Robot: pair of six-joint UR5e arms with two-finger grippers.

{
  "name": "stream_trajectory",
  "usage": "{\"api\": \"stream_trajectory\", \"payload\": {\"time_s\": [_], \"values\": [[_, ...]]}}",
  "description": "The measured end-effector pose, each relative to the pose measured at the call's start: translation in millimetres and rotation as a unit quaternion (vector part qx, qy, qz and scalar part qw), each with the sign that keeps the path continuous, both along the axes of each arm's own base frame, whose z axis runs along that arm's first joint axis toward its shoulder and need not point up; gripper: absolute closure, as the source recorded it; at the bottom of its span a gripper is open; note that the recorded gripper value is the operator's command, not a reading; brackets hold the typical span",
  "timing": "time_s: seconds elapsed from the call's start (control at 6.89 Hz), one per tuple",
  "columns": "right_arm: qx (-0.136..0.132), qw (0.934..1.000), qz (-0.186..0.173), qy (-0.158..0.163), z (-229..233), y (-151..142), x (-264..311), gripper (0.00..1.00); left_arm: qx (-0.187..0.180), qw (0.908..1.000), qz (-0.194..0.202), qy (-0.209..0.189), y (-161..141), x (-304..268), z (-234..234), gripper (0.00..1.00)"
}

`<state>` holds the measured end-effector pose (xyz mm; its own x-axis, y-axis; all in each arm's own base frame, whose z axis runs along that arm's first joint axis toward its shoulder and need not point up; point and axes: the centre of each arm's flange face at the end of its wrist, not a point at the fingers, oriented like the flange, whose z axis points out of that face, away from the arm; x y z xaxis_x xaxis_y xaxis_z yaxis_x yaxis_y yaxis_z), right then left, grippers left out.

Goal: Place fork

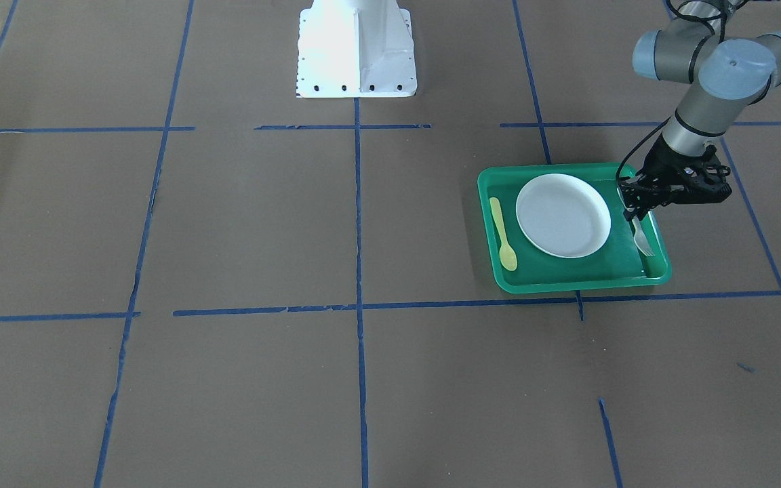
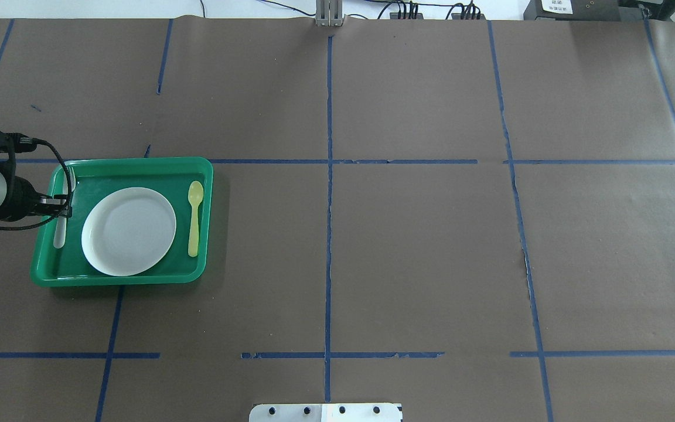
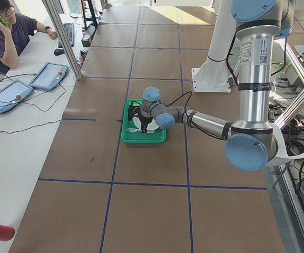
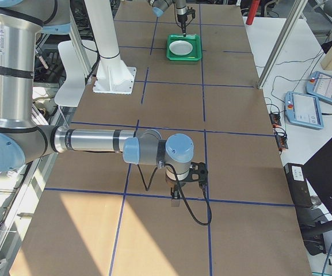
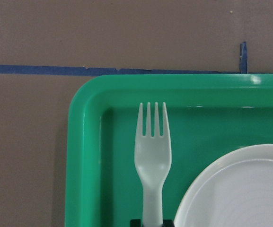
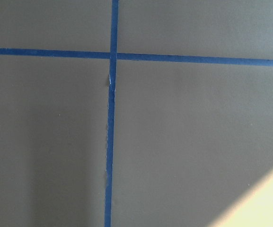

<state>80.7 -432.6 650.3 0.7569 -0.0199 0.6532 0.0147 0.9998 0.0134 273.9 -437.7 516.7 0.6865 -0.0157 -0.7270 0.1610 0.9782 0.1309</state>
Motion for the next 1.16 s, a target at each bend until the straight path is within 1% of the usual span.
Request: {"api": "stream_trajectory", "payload": {"time_s": [0.44,0.58,0.73,0.87,1.02,1.16], "values": [[0.0,1.0,0.0,0.0,-0.2,0.0,0.0,0.0,-0.004,1.0,-0.001,-0.003,2.3,-3.1,5.3,0.0],[0.0,1.0,0.0,0.0,-0.2,0.0,0.0,0.0,-0.009,0.9999,-0.005,-0.003,3.2,-14.4,7.5,0.0],[0.0,1.0,0.0,0.0,-0.1,0.0,0.0,0.0,-0.019,0.9998,-0.003,0.006,0.4,-39.7,11.2,0.0],[0.0,1.0,0.0,0.0,0.2,0.0,0.0,0.0,-0.019,0.9997,0.007,0.016,-3.2,-80.2,19.5,0.0],[0.0,1.0,0.0,0.0,0.4,0.1,0.0,0.0,0.0,0.9998,0.016,0.011,-3.2,-125.6,33.8,0.0],[-0.001,1.0,0.0,0.0,0.5,0.1,0.0,0.0,0.027,0.9992,0.028,-0.011,0.3,-172.4,52.7,0.0]]}}
